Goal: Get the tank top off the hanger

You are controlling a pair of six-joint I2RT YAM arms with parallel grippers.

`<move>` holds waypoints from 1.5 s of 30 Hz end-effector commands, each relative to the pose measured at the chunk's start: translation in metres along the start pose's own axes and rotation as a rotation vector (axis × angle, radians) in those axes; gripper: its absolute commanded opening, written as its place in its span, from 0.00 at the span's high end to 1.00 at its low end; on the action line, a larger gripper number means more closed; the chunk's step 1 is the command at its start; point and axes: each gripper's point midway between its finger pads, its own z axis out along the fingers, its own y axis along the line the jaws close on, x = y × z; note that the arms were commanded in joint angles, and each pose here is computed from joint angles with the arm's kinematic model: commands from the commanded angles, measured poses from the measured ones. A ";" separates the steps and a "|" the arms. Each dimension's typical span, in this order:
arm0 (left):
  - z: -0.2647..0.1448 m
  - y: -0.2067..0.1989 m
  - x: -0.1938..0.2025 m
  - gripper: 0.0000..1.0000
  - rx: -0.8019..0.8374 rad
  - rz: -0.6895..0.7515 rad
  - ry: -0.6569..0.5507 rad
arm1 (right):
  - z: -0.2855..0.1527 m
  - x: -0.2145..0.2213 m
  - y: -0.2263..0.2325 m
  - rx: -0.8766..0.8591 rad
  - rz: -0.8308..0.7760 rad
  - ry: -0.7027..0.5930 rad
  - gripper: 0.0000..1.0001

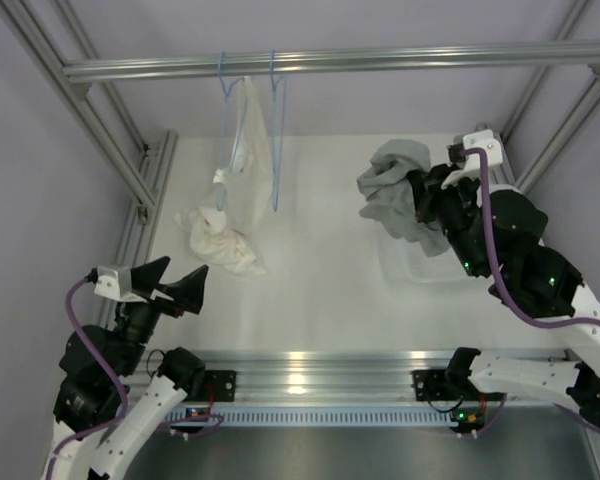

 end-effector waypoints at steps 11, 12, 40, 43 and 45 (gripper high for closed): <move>0.001 -0.002 -0.011 0.01 0.006 -0.020 -0.051 | 0.028 0.035 -0.166 0.446 -0.027 0.180 1.00; 0.000 -0.002 -0.011 0.01 0.006 -0.019 -0.052 | 0.031 0.041 -0.172 0.457 -0.019 0.196 1.00; 0.000 -0.003 -0.011 0.01 0.014 -0.019 -0.052 | 0.073 0.295 -0.253 0.723 0.254 0.509 1.00; 0.000 -0.001 -0.012 0.01 -0.001 -0.029 -0.056 | 0.083 0.297 -0.256 0.724 0.253 0.518 1.00; 0.000 0.003 -0.013 0.01 -0.023 -0.036 -0.061 | 0.084 0.289 -0.270 0.757 0.268 0.492 1.00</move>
